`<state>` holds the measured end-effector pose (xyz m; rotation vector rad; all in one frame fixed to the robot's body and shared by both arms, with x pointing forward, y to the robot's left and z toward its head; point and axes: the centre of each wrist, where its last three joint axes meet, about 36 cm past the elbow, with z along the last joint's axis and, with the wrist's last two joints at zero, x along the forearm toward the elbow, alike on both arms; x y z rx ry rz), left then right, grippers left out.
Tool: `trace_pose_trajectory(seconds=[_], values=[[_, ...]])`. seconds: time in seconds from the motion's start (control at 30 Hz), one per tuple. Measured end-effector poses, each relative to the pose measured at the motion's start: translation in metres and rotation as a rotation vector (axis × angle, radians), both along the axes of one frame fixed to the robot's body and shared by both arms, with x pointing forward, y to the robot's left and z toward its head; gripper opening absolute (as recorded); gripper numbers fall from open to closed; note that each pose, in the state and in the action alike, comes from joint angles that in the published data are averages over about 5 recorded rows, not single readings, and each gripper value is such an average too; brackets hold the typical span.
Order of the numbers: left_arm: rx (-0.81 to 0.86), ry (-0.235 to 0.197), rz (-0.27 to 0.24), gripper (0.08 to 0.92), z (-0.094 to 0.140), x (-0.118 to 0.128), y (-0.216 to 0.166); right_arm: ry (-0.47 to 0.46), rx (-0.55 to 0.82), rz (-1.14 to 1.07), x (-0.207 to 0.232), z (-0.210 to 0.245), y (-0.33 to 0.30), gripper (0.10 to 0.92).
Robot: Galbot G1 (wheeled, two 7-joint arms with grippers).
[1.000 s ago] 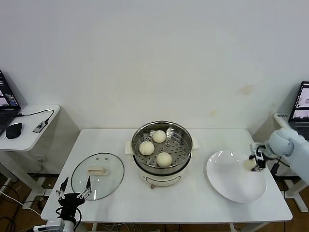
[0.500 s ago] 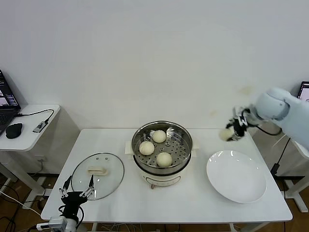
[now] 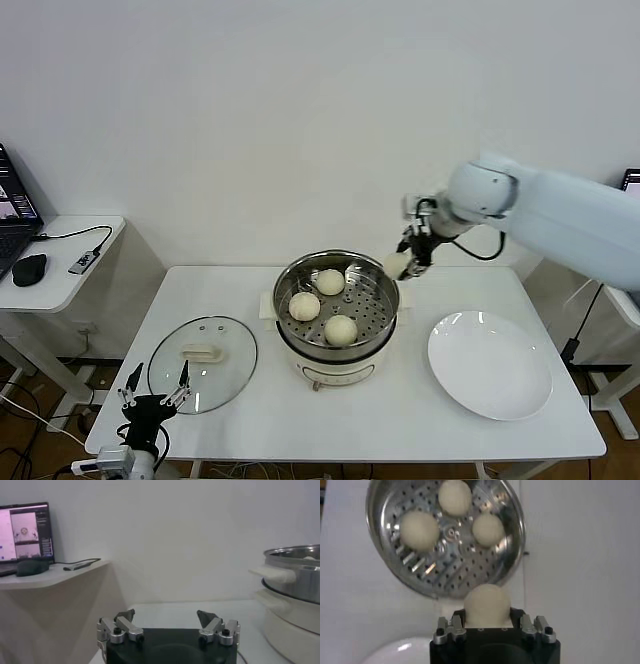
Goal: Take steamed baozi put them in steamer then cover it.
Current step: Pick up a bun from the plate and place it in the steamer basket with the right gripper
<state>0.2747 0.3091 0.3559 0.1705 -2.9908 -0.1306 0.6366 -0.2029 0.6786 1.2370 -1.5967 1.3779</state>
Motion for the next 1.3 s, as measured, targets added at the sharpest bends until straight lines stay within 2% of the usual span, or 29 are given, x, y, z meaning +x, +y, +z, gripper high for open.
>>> trace_pose_trajectory(seconds=[0.47, 0.93, 1.03, 1.3], values=[[0.007, -0.006, 0.011, 0.823, 0.001, 0.0, 0.004, 0.074, -0.032, 0.041, 0.009, -0.063, 0.057, 0.56], [0.008, -0.006, 0.014, 0.823, 0.0, 0.0, 0.005, 0.081, -0.052, 0.019, 0.017, -0.098, 0.064, 0.564], [0.008, -0.006, 0.014, 0.823, 0.0, 0.0, 0.005, 0.08, -0.044, 0.013, 0.017, -0.098, 0.064, 0.606], [0.008, -0.006, 0.015, 0.823, -0.001, 0.001, 0.005, 0.062, -0.024, 0.004, 0.015, -0.08, 0.057, 0.804]])
